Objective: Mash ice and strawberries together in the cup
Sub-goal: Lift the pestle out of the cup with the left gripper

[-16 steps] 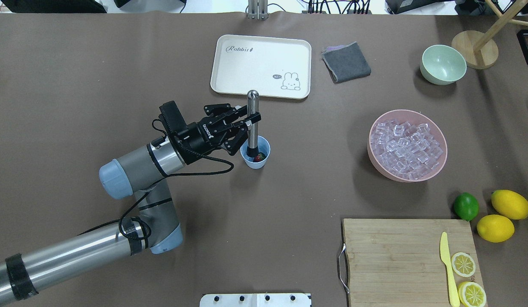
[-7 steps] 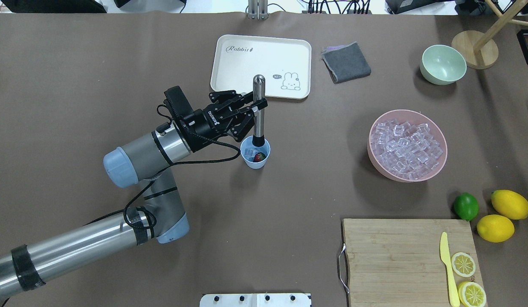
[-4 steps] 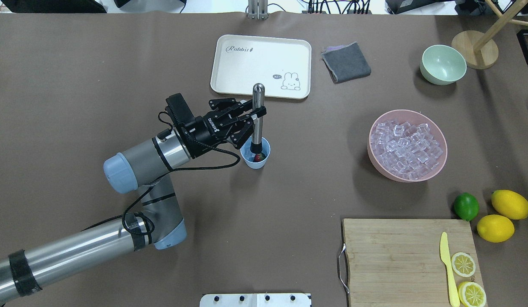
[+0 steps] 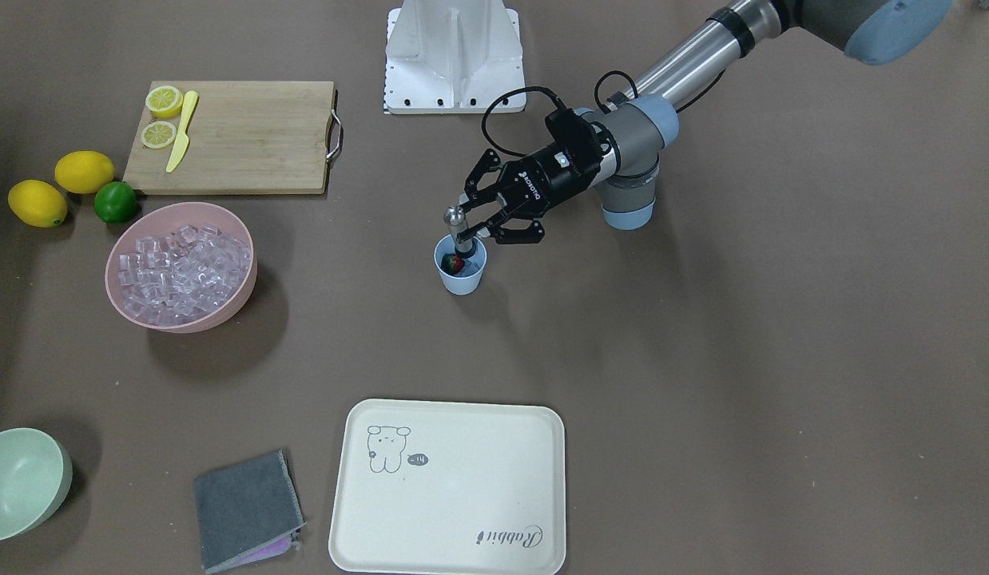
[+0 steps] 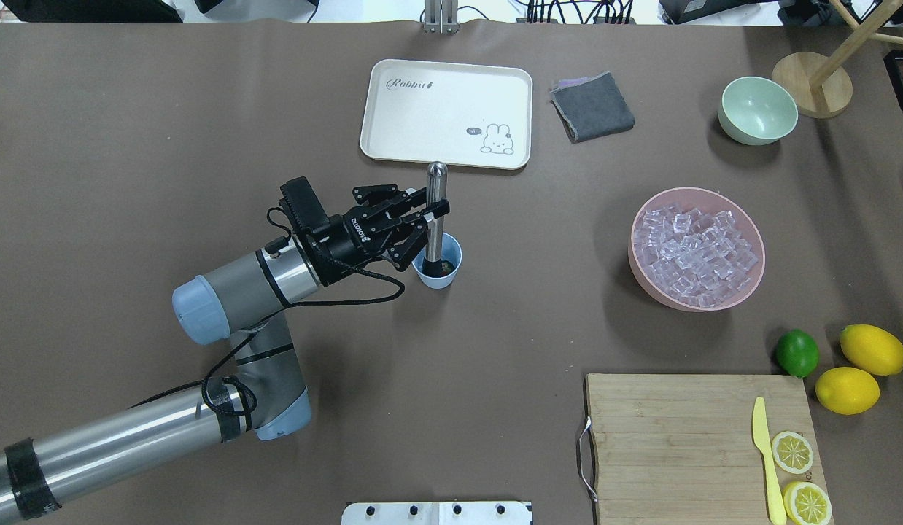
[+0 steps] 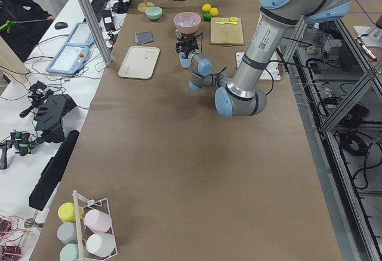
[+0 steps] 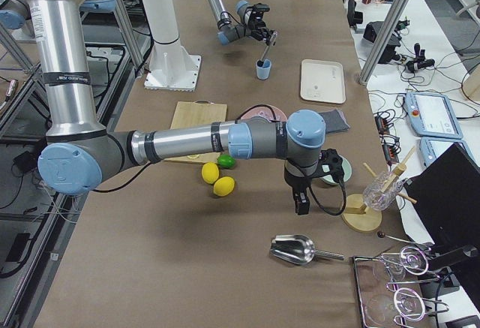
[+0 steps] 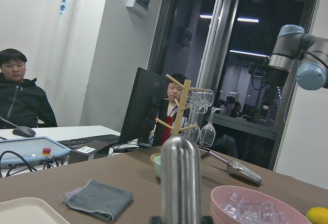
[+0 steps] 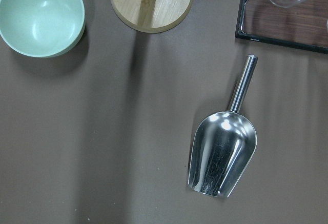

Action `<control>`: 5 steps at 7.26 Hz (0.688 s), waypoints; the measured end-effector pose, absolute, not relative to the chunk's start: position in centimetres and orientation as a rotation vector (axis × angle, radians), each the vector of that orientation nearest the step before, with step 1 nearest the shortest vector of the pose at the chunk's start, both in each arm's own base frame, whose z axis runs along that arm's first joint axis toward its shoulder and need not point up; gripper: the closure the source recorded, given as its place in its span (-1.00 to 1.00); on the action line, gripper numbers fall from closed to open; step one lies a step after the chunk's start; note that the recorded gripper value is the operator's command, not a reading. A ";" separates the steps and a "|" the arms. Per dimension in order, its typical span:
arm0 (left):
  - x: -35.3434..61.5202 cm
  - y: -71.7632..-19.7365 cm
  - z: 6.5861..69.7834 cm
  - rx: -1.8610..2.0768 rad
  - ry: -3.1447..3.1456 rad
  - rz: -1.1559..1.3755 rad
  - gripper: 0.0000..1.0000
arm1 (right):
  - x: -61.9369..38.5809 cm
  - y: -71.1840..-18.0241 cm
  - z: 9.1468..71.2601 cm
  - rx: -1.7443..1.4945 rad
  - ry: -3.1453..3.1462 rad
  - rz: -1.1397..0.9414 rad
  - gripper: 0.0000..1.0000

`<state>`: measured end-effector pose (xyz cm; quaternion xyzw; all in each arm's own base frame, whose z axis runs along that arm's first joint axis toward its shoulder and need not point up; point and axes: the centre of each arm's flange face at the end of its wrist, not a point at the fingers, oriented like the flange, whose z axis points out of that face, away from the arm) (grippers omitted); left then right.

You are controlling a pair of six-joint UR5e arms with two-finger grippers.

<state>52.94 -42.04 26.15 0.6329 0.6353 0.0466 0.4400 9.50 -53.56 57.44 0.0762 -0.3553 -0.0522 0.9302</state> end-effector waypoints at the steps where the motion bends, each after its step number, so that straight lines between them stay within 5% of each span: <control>1: 52.1 -42.1 25.0 1.584 1.594 0.101 1.00 | 9.5 -53.5 57.5 0.156 -0.728 -0.108 -0.99; 5: 45.0 -43.9 21.4 1.459 1.548 0.071 1.00 | 9.5 -53.4 57.1 0.162 -0.727 -0.110 -0.99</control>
